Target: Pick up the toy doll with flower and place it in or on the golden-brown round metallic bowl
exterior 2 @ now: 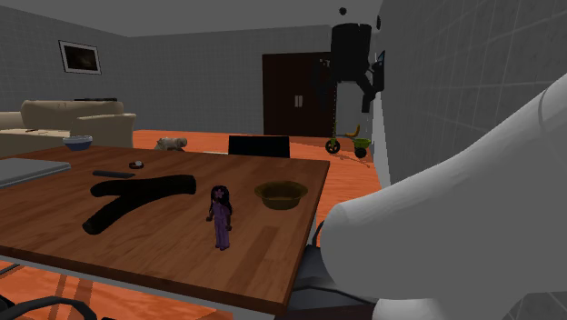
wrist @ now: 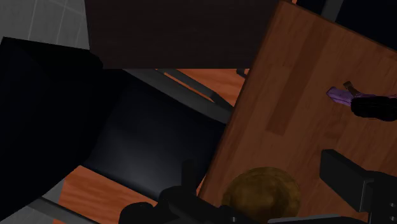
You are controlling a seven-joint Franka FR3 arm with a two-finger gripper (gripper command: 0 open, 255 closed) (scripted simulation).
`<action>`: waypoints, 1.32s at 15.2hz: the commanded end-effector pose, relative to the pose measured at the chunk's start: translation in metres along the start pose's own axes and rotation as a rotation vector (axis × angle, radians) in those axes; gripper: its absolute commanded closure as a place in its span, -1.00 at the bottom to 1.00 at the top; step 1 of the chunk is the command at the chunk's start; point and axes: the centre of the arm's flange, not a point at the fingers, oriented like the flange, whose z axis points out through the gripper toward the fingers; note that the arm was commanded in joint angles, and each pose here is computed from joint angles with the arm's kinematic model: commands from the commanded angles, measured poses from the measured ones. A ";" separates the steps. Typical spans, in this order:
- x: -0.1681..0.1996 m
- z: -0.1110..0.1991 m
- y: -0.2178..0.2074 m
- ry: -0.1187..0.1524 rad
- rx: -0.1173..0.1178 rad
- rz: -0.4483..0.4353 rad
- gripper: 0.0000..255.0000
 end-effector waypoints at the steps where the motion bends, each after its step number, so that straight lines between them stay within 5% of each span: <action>1: 0.000 0.000 0.000 0.000 0.000 0.000 -1.00; 20: 0.026 0.128 -0.212 -0.069 0.019 0.092 -1.00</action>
